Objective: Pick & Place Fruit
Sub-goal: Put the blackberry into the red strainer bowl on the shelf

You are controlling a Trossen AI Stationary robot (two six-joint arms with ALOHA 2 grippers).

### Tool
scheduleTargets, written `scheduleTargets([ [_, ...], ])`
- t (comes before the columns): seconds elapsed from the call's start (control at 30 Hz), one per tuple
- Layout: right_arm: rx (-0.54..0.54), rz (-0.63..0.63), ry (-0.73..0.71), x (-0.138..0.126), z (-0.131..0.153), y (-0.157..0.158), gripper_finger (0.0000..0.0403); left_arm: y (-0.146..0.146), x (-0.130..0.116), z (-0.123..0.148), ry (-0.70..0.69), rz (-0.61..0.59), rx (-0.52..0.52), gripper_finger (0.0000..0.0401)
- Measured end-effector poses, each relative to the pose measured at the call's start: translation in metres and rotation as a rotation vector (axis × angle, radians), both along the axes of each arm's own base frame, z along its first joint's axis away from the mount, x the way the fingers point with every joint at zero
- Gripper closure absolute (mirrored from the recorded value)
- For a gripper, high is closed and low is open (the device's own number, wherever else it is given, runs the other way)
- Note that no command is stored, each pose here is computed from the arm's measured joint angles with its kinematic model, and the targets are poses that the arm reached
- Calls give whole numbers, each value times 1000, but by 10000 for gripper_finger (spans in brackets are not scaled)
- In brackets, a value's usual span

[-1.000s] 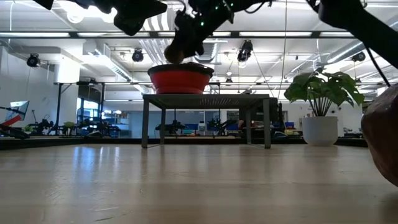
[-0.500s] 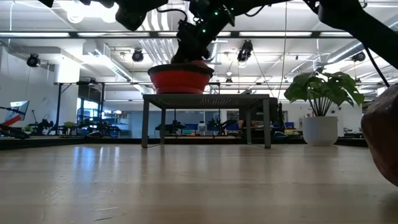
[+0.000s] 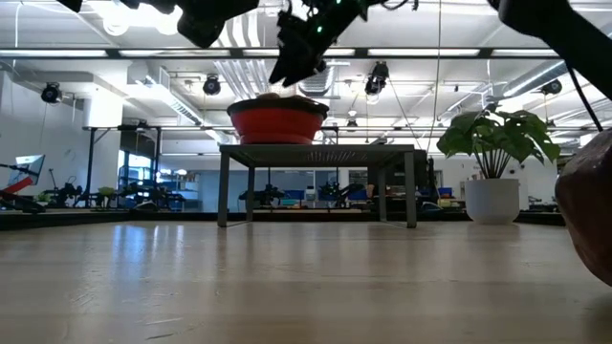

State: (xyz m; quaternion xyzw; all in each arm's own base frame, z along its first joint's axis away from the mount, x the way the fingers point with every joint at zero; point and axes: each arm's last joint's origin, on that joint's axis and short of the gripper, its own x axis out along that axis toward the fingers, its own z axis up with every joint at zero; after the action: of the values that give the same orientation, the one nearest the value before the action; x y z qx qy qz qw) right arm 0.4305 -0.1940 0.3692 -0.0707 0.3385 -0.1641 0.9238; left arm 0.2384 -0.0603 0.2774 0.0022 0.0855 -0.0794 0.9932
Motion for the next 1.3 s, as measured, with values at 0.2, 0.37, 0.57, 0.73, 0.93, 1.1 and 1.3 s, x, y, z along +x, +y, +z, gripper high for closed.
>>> scheduleTargets([
  [0.2,37,50,89,-26,26,36,21,0,0,-1,1,0,1,190],
  [0.37,146,47,193,-57,46,75,21,0,0,-1,1,0,1,190],
  [0.57,277,46,324,-85,52,134,33,0,0,-2,4,0,2,190],
  [0.73,302,5,406,-111,48,191,54,0,0,-2,6,0,16,190],
  [0.93,390,-17,439,-147,35,256,83,0,3,-6,15,-2,39,190],
  [1.1,473,-87,489,-175,10,300,102,0,3,-6,17,-3,39,190],
  [1.3,511,-169,562,-204,-26,350,126,0,3,-6,18,-2,38,190],
])
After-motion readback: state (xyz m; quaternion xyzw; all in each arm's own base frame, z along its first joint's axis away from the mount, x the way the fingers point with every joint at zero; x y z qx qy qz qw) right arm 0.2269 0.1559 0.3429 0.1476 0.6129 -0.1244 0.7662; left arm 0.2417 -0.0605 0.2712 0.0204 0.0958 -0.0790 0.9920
